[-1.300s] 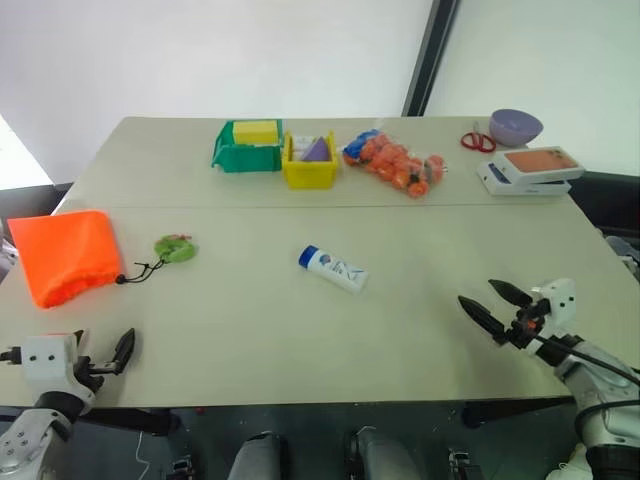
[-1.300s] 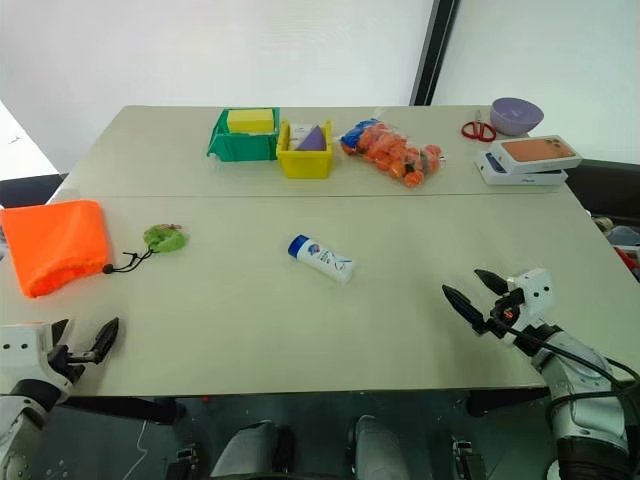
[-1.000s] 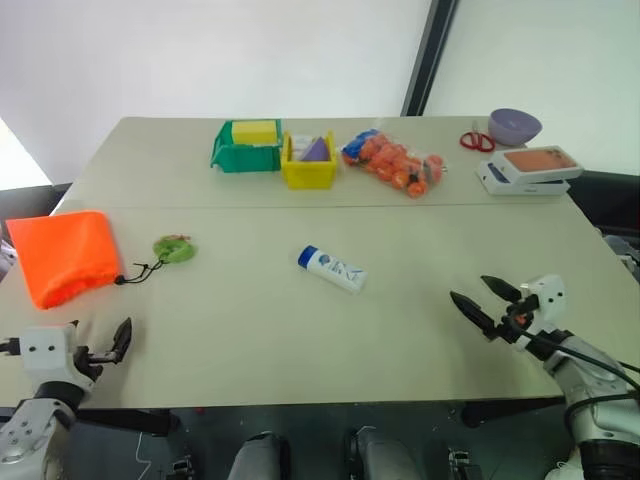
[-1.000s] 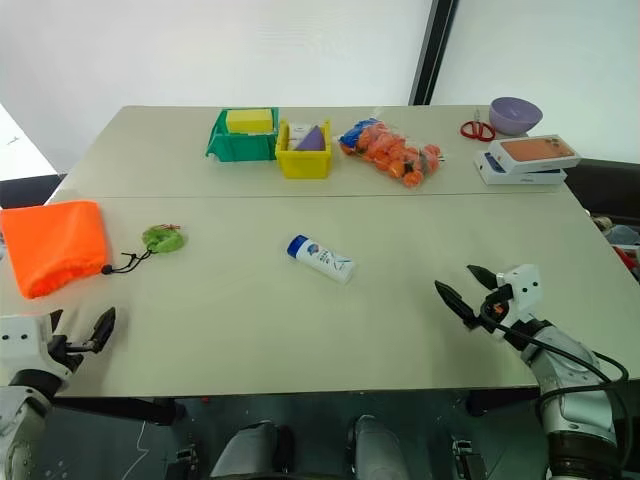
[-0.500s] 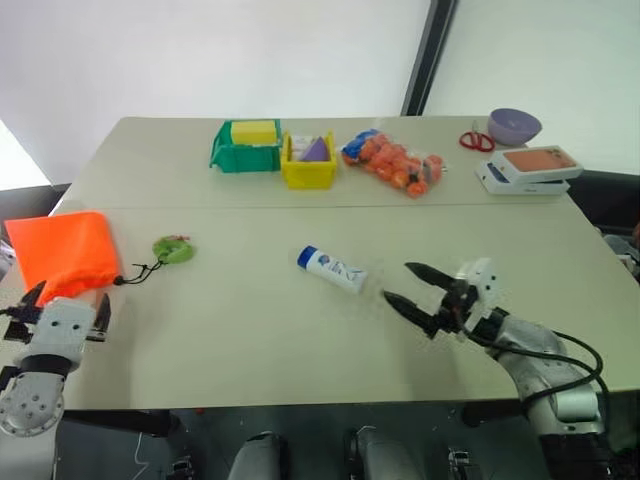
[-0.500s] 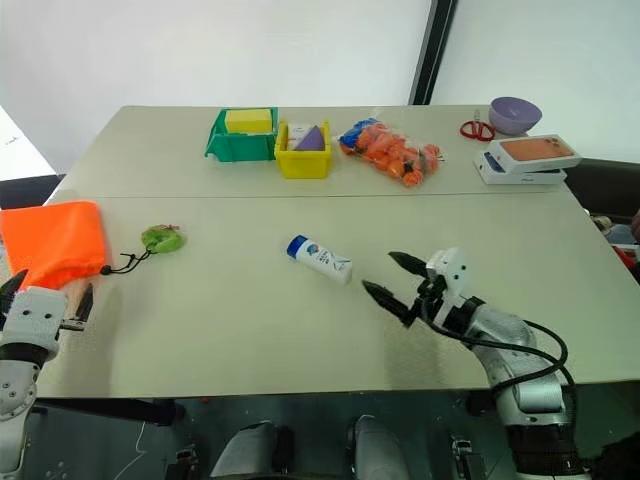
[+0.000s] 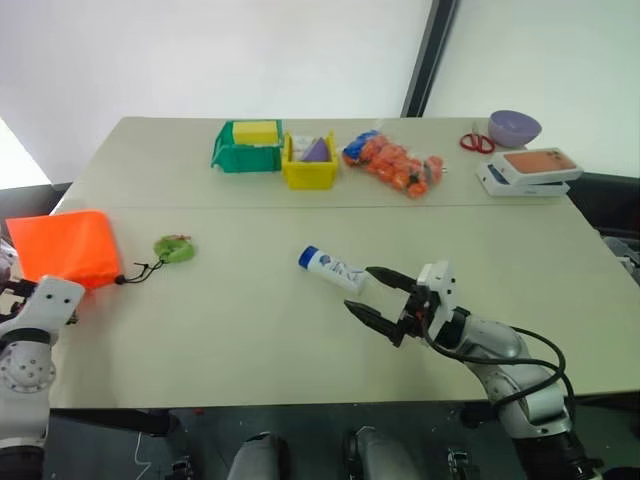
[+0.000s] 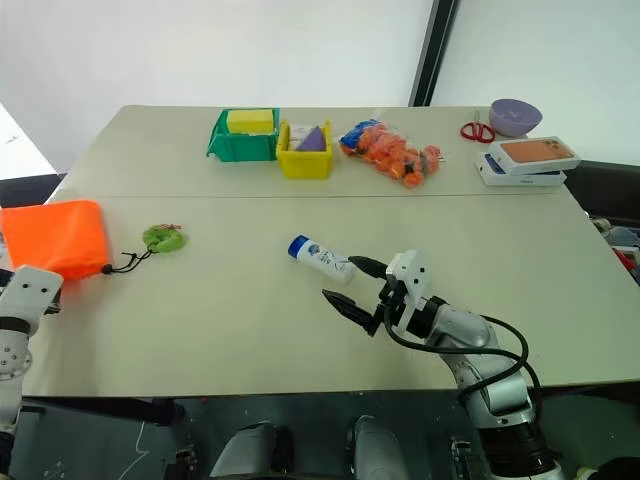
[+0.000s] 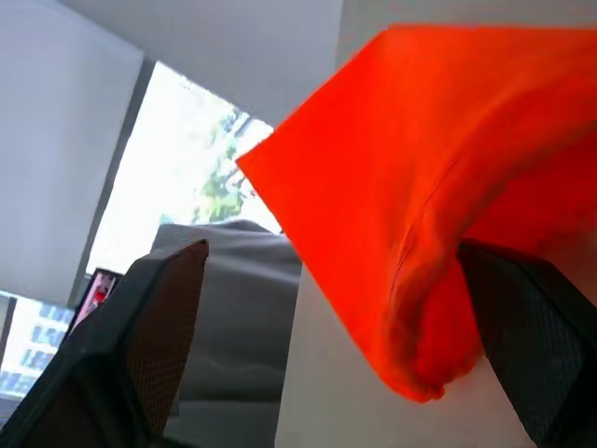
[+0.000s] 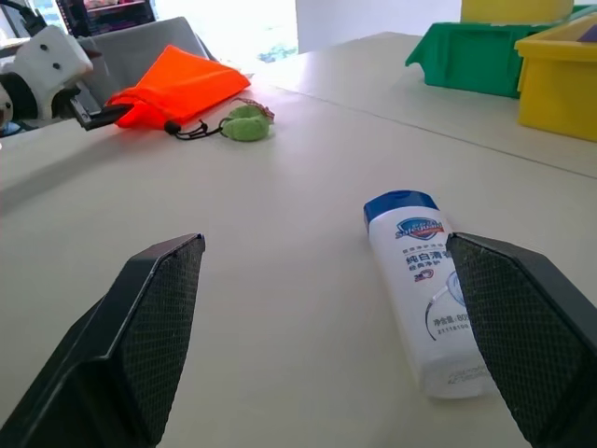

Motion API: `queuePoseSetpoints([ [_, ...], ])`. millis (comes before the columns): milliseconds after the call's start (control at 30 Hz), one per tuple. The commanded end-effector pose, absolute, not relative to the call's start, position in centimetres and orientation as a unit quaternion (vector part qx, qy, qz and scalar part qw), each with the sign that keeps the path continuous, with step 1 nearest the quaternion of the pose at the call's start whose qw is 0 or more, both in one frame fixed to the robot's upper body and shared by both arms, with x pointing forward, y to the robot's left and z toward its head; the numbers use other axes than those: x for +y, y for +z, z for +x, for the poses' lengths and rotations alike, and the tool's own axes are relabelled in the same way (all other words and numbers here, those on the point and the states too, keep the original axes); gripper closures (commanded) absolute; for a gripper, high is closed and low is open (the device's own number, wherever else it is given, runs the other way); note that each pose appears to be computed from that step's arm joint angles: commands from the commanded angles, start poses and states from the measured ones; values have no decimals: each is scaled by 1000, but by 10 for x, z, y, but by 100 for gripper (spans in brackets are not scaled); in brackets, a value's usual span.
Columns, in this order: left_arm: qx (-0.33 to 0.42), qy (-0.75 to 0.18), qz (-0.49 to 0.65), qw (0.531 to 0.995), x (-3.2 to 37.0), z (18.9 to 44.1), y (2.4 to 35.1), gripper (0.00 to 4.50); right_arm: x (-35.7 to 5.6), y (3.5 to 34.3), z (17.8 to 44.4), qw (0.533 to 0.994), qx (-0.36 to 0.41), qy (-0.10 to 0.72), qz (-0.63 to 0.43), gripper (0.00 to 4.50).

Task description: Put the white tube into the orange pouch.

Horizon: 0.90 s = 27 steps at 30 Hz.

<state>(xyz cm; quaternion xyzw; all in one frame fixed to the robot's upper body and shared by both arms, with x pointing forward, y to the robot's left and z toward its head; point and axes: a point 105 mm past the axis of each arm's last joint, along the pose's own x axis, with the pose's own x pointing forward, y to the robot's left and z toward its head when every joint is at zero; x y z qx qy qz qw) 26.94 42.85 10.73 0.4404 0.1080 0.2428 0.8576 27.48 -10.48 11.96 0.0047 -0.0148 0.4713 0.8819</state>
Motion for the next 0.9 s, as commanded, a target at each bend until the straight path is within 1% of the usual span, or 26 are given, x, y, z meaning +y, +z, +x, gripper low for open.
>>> queuePoseSetpoints([
  [33,90,263,434,857,440,273,120,0,-101,134,273,879,-43,476,-8,17],
  [100,86,259,433,859,440,278,121,53,-101,135,271,876,-42,481,-10,0],
  [133,85,258,432,860,441,280,121,85,-100,134,269,873,-40,486,-13,0],
  [167,84,257,431,861,441,281,121,130,-99,134,267,868,-37,494,-16,0],
  [267,81,254,424,866,441,283,120,297,-94,129,257,851,-24,523,-33,0],
  [367,82,248,419,869,439,285,119,447,-93,128,255,847,-21,530,-37,0],
  [533,72,229,396,886,426,290,120,447,-93,127,255,847,-20,529,-41,0],
  [633,47,202,360,909,405,299,127,447,-94,126,256,848,-20,528,-43,0],
  [800,3,124,312,942,345,325,146,447,-96,128,264,854,-27,517,-42,0],
  [900,-28,54,285,957,291,345,161,447,-100,132,272,863,-39,502,-42,0],
])
